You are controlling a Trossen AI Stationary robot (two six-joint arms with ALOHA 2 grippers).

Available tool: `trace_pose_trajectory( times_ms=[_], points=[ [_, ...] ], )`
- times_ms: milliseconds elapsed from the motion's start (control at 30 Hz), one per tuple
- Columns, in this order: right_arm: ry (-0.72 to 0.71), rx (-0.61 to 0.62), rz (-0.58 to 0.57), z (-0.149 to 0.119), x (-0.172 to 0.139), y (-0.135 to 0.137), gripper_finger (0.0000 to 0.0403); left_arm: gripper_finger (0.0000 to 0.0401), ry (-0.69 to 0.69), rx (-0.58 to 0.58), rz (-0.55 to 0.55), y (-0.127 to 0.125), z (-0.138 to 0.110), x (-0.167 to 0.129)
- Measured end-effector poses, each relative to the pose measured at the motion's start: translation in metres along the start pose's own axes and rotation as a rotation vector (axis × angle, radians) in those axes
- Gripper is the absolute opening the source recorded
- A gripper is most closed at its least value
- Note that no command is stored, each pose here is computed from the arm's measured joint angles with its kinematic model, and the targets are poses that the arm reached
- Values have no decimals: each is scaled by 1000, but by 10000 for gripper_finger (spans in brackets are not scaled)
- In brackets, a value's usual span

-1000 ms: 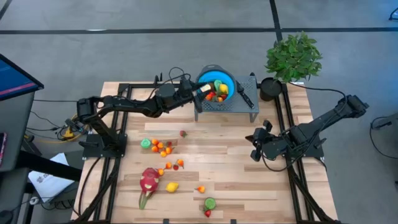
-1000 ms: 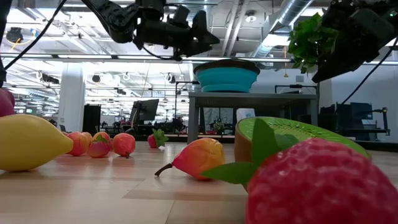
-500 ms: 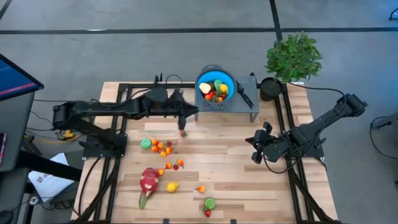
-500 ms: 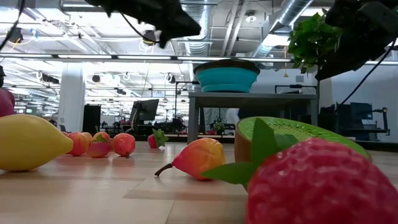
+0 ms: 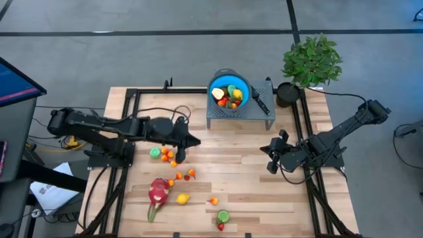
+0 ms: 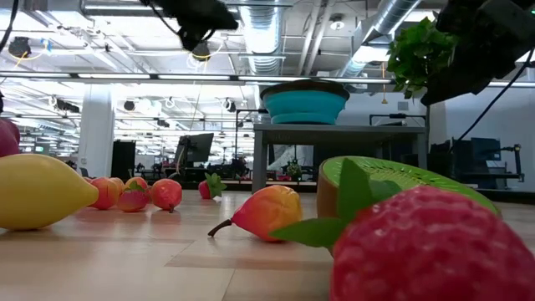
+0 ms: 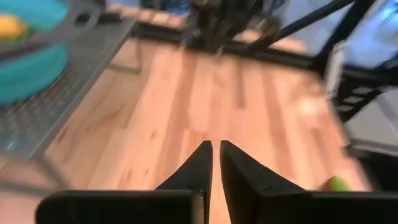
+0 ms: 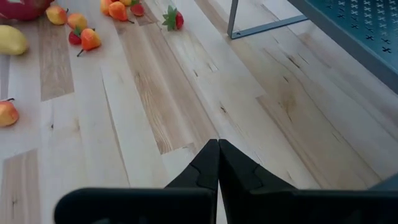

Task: Pick & Place Fruit
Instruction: Put the strawberry into the strainer bowl

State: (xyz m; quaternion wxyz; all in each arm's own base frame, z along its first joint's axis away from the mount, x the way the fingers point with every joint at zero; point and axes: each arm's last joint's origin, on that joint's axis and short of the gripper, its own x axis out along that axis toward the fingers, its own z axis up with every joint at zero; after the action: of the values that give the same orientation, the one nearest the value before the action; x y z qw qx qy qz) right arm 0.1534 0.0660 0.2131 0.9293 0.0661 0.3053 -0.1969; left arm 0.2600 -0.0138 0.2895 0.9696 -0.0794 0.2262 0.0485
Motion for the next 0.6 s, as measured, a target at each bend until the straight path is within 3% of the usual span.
trace_pose_trajectory(
  times_ms=[200, 400, 600],
  points=[
    [-9, 11, 8, 1, 0, 1, 0, 14, 24, -140, 124, 5, -49, 13],
    [-18, 21, 15, 2, 0, 2, 0, 8, -50, -263, 110, 13, -90, 19],
    [-30, 33, 24, 4, 0, 3, 0, 8, 7, -296, 135, 21, -127, 18]
  ],
)
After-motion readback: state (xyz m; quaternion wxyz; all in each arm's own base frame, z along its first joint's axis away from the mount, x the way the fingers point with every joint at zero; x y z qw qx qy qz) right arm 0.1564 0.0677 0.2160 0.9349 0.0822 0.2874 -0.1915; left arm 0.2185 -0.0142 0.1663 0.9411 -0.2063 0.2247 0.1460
